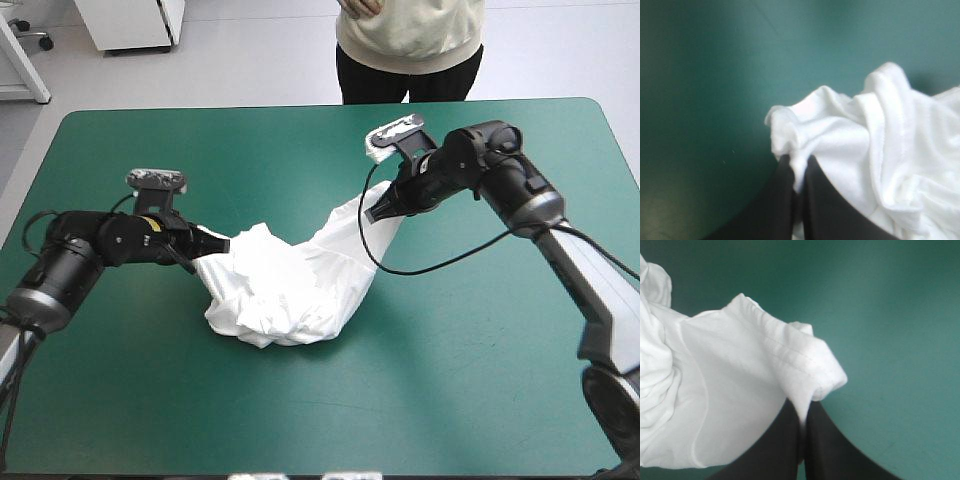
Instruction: Fold the cloth
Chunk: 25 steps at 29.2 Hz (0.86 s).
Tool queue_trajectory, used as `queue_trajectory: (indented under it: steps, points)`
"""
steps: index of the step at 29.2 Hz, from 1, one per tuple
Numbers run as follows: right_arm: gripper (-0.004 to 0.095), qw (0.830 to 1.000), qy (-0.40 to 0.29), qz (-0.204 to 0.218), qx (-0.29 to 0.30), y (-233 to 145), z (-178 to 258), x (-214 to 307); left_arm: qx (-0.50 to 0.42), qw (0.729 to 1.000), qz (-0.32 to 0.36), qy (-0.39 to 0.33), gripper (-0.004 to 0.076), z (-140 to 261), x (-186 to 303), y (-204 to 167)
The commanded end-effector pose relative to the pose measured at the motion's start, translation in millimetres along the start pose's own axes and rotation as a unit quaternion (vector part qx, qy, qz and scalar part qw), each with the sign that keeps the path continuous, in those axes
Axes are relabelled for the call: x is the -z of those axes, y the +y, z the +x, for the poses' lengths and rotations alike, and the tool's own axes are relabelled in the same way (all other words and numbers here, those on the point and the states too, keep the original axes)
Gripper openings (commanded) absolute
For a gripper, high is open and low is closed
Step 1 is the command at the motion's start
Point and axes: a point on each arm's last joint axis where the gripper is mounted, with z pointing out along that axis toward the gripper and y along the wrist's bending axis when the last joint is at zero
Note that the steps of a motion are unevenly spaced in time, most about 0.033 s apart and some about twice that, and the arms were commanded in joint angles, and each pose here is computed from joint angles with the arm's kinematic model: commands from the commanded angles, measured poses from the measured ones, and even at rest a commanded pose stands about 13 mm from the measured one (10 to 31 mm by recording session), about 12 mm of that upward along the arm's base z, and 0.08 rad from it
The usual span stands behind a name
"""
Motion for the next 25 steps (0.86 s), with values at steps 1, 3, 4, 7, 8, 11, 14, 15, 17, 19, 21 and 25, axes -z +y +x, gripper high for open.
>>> queue_trajectory:
  steps: [1,3,4,7,8,11,14,15,17,19,21,25]
  points:
    - [-0.0004,0.992,-0.119,0.044,0.010,5,-1,88,-0.031,0.991,0.001,-0.128,-0.0009,-32,80,-10]
    - [-0.0004,0.985,-0.161,0.054,0.012,8,3,117,-0.042,0.985,-0.006,-0.169,-0.0009,-41,113,-12]
    - [-0.0004,0.982,-0.181,0.057,0.013,10,5,131,-0.050,0.982,-0.012,-0.183,-0.0009,-44,127,-12]
    - [-0.0004,0.968,-0.239,0.069,0.019,16,14,169,-0.076,0.971,-0.032,-0.225,-0.0009,-51,169,-14]
    - [-0.0004,0.963,-0.257,0.073,0.021,18,17,180,-0.080,0.967,-0.037,-0.237,-0.0009,-52,182,-14]
    - [-0.0004,0.941,-0.324,0.090,0.034,24,32,222,-0.093,0.952,-0.049,-0.288,-0.0009,-55,222,-16]
    - [-0.0003,0.916,-0.382,0.107,0.058,32,51,262,-0.107,0.930,-0.055,-0.348,-0.0009,-56,263,-20]
    - [-0.0003,0.905,-0.404,0.113,0.063,35,59,280,-0.110,0.921,-0.056,-0.369,-0.0009,-54,278,-22]
    - [-0.0003,0.887,-0.439,0.123,0.075,41,73,308,-0.123,0.903,-0.059,-0.407,-0.0009,-50,305,-24]
    - [-0.0003,0.868,-0.471,0.132,0.085,46,86,334,-0.128,0.886,-0.062,-0.441,-0.0009,-45,329,-26]
    - [-0.0003,0.849,-0.501,0.139,0.089,51,97,360,-0.131,0.867,-0.065,-0.476,-0.0009,-39,353,-28]
    - [-0.0003,0.823,-0.538,0.150,0.099,59,115,398,-0.139,0.839,-0.059,-0.523,-0.0009,-25,387,-32]
